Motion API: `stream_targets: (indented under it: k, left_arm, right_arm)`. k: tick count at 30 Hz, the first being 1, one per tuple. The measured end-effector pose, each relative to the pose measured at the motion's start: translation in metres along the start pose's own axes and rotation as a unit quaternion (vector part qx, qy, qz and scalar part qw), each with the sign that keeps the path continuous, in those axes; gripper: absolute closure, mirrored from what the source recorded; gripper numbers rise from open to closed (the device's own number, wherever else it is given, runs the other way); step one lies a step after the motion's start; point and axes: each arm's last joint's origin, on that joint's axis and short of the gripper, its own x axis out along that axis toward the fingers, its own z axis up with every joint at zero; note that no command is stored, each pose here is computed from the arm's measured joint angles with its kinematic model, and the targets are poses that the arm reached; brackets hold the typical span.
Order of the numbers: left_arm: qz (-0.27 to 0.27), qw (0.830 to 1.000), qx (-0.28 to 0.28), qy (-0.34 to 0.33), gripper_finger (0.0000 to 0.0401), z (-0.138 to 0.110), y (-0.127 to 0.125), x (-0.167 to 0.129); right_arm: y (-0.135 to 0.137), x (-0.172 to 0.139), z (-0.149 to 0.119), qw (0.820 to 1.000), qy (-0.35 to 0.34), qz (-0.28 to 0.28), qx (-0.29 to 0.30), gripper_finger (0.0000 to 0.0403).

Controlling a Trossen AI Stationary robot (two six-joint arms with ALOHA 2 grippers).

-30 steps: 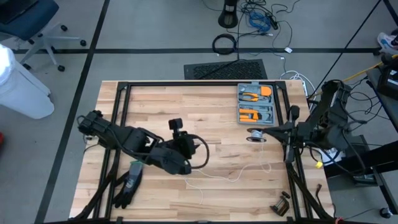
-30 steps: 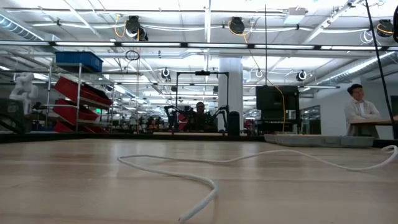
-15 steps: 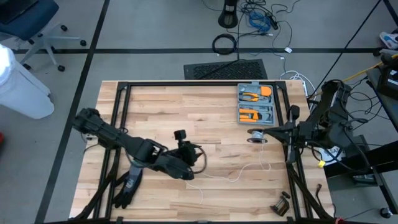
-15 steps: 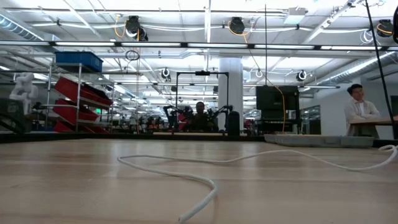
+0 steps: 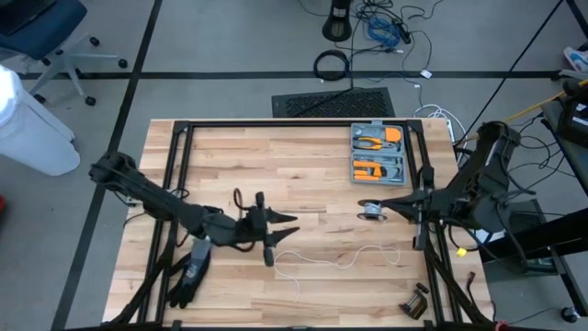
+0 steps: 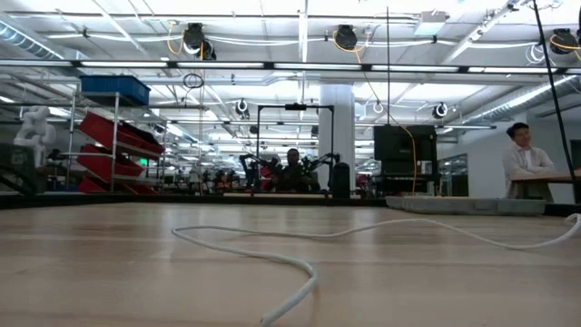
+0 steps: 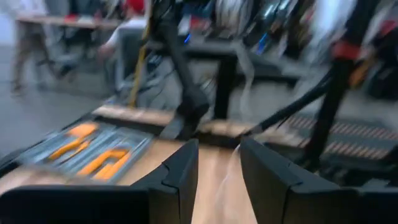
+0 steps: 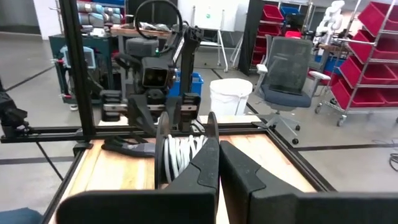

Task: Coil cords
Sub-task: Uncoil the white wire from the spool

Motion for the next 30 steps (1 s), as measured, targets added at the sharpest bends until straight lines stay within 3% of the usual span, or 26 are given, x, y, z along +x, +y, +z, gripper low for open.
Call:
stream_targets:
  k: [6, 11, 19, 26, 30]
  left_arm:
    - [-0.031, 0.995, -0.012, -0.097, 0.0276, -0.009, 0.003, 0.019]
    - [-0.051, 0.989, -0.033, -0.134, 0.0276, -0.017, 0.007, 0.036]
    - [-0.082, 0.985, 0.012, -0.151, 0.0275, -0.011, -0.006, 0.063]
    - [-0.086, 0.984, 0.007, -0.153, 0.0275, -0.010, -0.015, 0.086]
    - [-0.075, 0.986, -0.031, -0.146, 0.0275, -0.016, -0.014, 0.102]
  right_arm:
    - [0.004, 0.006, 0.000, 1.000, 0.001, 0.012, 0.006, 0.0403]
    - [0.004, 0.009, 0.000, 1.000, 0.002, 0.004, 0.007, 0.0403]
    - [0.001, 0.021, 0.004, 1.000, -0.010, -0.028, -0.004, 0.0403]
    - [0.005, 0.030, 0.010, 0.999, -0.028, -0.010, -0.018, 0.0403]
    - [0.006, 0.032, 0.013, 0.999, -0.039, 0.005, -0.016, 0.0403]
